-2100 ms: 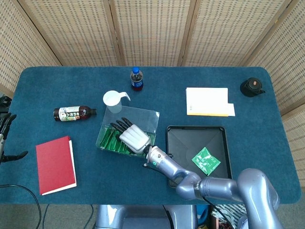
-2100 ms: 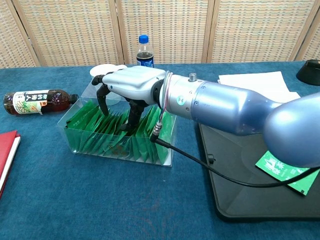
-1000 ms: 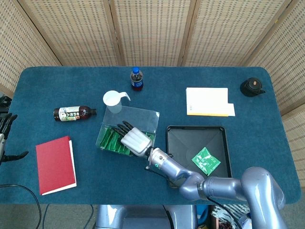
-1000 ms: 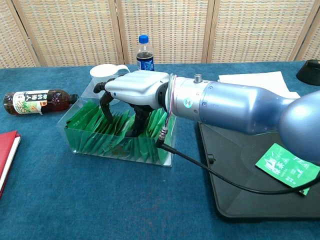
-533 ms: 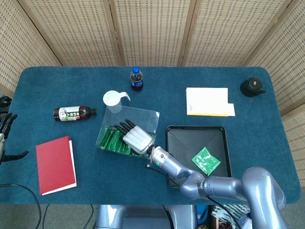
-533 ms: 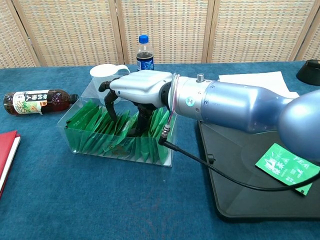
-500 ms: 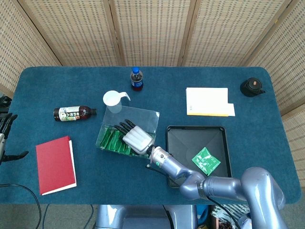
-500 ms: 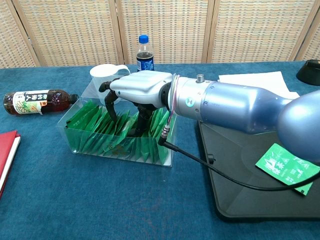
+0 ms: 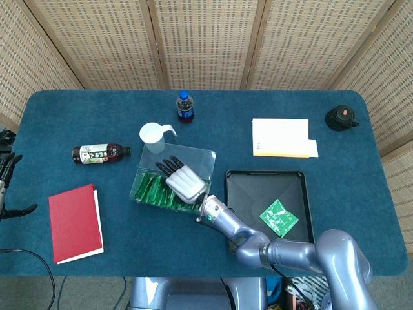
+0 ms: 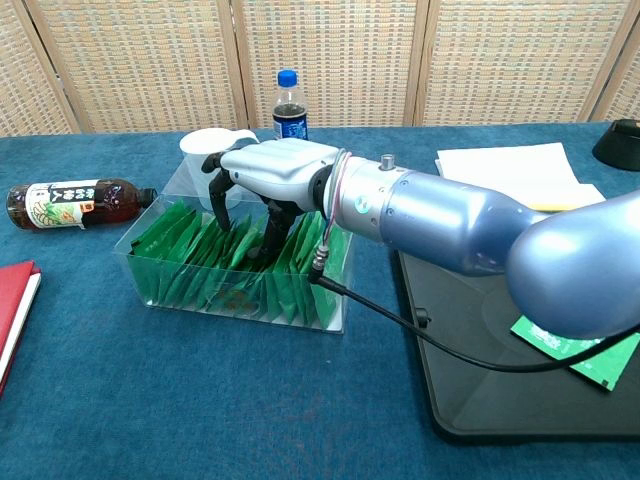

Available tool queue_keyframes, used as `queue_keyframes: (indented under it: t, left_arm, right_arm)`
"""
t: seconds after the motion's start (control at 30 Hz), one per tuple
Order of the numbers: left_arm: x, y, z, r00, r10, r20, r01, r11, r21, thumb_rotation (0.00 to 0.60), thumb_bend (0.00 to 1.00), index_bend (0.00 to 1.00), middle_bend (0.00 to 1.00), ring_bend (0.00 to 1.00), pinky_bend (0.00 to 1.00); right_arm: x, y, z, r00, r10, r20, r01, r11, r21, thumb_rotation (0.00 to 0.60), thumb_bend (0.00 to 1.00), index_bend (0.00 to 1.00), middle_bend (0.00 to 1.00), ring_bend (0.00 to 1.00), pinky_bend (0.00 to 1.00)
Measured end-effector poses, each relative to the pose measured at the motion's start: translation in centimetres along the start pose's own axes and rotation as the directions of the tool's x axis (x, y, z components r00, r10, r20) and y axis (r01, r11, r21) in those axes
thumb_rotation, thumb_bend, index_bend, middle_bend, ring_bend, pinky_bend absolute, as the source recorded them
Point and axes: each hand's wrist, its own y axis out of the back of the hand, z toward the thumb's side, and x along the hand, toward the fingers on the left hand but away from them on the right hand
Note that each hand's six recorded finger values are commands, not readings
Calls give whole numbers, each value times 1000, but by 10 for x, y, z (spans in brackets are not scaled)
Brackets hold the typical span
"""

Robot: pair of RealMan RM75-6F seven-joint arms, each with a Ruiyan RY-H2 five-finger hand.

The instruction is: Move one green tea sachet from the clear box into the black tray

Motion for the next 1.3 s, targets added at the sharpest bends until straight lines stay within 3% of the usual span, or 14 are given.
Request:
queue_keyframes:
  t: [0.53, 0.8, 1.3]
  left_arm:
    - [1, 0, -1, 1000, -3, -2, 3, 1000, -2, 600, 79, 0, 0, 0, 0]
    - [1, 0, 0, 1000, -3, 0, 3, 1000, -4, 600, 79, 0, 0, 0, 0]
    - [1, 1, -1, 1000, -1, 0, 1, 1000, -6, 600, 79, 0, 0, 0, 0]
  right_arm:
    - [-5, -1, 0, 999, -30, 10, 30, 1000, -1, 600, 469, 483, 136, 0, 3]
    - [-3, 0, -2, 999, -39, 8, 38, 999, 11, 600, 472, 548, 144, 0, 3]
    - [-2, -5, -1, 1000, -27, -8, 27, 999, 29, 600, 620, 559, 151, 0, 4]
